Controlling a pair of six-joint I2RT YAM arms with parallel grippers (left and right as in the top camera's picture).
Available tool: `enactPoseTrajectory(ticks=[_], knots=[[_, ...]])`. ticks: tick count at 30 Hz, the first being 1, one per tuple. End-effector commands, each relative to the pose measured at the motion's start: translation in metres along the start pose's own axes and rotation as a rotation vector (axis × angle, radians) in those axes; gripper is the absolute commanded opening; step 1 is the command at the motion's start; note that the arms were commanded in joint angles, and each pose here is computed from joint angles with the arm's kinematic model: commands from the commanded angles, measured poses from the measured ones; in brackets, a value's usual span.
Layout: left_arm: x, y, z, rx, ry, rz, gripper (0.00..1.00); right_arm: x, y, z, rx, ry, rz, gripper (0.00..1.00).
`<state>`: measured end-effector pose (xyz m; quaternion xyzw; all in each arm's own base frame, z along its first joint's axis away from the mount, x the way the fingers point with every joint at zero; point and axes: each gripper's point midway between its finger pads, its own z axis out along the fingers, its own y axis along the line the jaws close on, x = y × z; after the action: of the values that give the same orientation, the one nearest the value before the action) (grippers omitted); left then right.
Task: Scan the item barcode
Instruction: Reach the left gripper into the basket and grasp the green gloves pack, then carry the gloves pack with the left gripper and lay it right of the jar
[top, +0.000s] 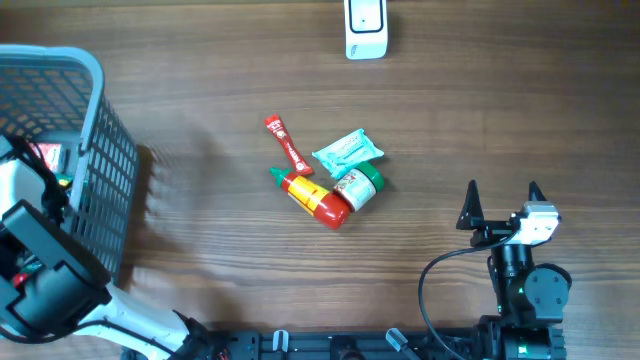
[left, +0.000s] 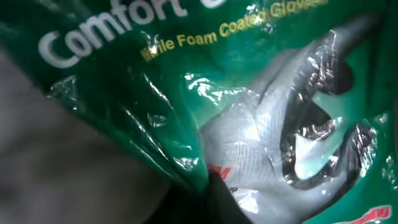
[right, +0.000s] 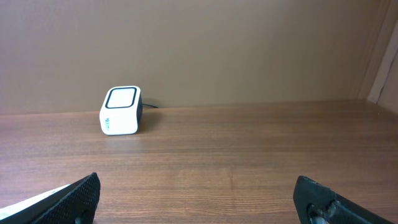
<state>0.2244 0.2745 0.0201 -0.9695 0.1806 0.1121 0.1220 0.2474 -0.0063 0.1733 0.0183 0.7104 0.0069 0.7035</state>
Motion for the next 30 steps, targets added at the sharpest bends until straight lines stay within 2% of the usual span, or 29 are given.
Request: enactPoseTrajectory(ticks=[1, 3, 8, 11, 15, 17, 20, 23, 25, 27, 29, 30], knots=[[-0.005, 0.019, 0.027, -0.095, 0.013, 0.165, 0.04, 0.001, 0.004, 0.0, -0.022, 0.002, -0.009, 1.0], [-0.008, -0.008, -0.001, 0.004, 0.047, 0.229, 0.04, 0.001, 0.004, 0.0, -0.022, 0.002, -0.009, 1.0], [-0.021, -0.077, -0.129, 0.386, 0.137, 0.374, 0.04, 0.001, 0.004, 0.0, -0.022, 0.002, -0.009, 1.0], [-0.028, -0.082, -0.202, 0.565, 0.241, 0.384, 0.04, 0.001, 0.004, 0.0, -0.022, 0.002, -0.009, 1.0], [-0.03, -0.065, -0.268, 0.741, 0.364, 0.447, 0.04, 0.001, 0.004, 0.0, -0.022, 0.001, -0.009, 1.0], [-0.024, -0.051, -0.299, 0.839, 0.401, 0.547, 0.04, 0.001, 0.004, 0.0, -0.022, 0.002, -0.009, 1.0], [0.004, -0.021, -0.338, 0.97, 0.463, 0.763, 0.04, 0.001, 0.004, 0.0, -0.022, 0.002, -0.009, 0.99], [0.057, 0.024, -0.382, 1.16, 0.516, 1.118, 0.04, 0.001, 0.004, 0.0, -0.022, 0.002, -0.009, 1.0], [0.094, 0.066, -0.403, 1.265, 0.548, 1.353, 0.04, 0.001, 0.004, 0.0, -0.022, 0.002, -0.009, 1.0], [0.133, 0.127, -0.422, 1.374, 0.6, 1.624, 0.04, 0.001, 0.004, 0.0, -0.022, 0.001, -0.009, 1.0], [0.159, 0.182, -0.427, 1.407, 0.642, 1.804, 0.04, 0.001, 0.004, 0.0, -0.022, 0.002, -0.009, 1.0], [0.167, 0.198, -0.426, 1.406, 0.649, 1.846, 0.04, 0.001, 0.004, 0.0, -0.022, 0.001, -0.009, 1.0]])
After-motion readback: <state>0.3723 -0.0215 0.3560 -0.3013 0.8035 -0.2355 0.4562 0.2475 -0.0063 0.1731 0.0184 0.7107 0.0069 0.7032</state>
